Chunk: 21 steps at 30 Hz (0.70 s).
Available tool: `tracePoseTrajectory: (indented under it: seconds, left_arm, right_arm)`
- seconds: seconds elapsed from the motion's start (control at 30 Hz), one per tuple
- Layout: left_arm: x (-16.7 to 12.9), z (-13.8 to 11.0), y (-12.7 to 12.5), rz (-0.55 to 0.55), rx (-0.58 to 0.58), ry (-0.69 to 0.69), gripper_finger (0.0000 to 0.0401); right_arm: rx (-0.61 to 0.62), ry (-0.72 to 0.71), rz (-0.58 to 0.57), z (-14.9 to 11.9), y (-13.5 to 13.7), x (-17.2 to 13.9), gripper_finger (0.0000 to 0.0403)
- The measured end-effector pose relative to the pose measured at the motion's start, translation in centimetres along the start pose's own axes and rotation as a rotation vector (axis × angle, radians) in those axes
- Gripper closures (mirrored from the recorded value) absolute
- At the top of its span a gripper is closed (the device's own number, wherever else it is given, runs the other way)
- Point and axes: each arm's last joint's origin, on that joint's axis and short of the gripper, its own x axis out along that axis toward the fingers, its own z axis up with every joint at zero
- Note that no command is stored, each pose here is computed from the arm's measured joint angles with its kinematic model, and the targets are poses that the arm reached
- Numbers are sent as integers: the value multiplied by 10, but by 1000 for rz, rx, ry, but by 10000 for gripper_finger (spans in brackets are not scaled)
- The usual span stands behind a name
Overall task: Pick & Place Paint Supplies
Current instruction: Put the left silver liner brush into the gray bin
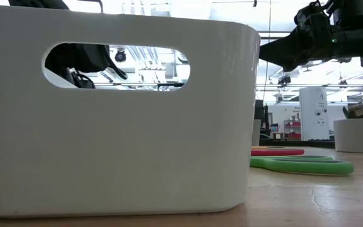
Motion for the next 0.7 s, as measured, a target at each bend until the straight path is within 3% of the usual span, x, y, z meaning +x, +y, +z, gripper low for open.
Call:
tracePoseTrajectory:
  seconds: [0.7]
  left_arm:
    - [-7,3,2,-16,-10,-2,398]
  right_arm:
    - [0,0,1,0,0,0,209]
